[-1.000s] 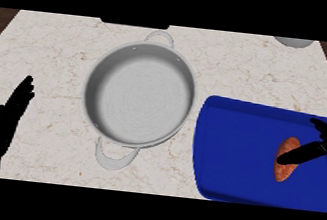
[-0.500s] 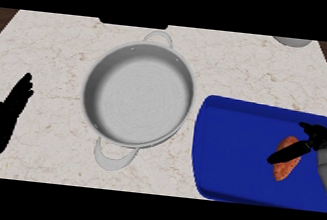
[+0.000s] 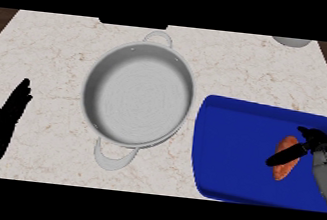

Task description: Pick the sweet potato from the tray and place it in the pot

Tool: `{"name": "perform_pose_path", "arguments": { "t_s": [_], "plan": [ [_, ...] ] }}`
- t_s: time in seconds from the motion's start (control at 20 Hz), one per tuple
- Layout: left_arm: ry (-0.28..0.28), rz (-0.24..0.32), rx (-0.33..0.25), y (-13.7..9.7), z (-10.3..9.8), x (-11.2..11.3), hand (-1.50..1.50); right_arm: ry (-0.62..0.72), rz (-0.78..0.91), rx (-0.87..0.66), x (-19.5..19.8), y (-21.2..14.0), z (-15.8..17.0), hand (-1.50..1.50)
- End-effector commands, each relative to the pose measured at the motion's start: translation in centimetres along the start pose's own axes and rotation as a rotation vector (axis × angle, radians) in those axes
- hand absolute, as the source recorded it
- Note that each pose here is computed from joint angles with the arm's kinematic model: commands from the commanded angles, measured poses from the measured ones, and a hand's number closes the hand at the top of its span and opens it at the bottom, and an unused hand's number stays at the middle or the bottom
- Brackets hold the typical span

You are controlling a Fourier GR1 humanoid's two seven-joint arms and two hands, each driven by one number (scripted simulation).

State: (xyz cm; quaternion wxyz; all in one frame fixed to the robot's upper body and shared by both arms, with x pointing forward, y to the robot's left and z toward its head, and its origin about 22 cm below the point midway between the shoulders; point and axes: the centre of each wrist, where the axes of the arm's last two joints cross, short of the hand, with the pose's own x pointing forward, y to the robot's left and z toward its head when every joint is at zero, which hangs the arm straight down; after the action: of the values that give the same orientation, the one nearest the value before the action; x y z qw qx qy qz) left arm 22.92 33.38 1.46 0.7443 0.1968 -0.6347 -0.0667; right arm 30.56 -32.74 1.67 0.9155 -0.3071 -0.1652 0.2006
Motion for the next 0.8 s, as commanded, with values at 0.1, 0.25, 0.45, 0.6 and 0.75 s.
{"name": "perform_pose_path", "arguments": {
  "t_s": [0.1, 0.25, 0.45, 0.6, 0.75],
  "plan": [
    [-0.009, -0.009, -0.014, -0.1, -0.8, 2.2, 0.00, -0.022, 0.082, 0.052, 0.0, 1.7, -0.6, 1.50],
    [0.016, -0.008, -0.003, 0.1, 0.6, -0.8, 0.00, -0.045, 0.087, 0.016, -1.1, 1.9, -1.9, 1.50],
    [-0.007, -0.006, -0.002, 0.5, 0.9, 1.4, 0.00, -0.047, 0.076, -0.020, 0.5, 0.7, -0.9, 1.50],
    [0.012, -0.014, -0.021, -0.3, 0.3, -0.1, 0.00, -0.396, 0.304, 0.031, 5.2, 9.1, 5.8, 1.50],
    [-0.053, -0.002, -0.097, -2.2, -0.6, 2.0, 0.00, -0.770, 0.508, 0.027, 10.4, 14.3, 14.1, 1.50]
  ]
}}
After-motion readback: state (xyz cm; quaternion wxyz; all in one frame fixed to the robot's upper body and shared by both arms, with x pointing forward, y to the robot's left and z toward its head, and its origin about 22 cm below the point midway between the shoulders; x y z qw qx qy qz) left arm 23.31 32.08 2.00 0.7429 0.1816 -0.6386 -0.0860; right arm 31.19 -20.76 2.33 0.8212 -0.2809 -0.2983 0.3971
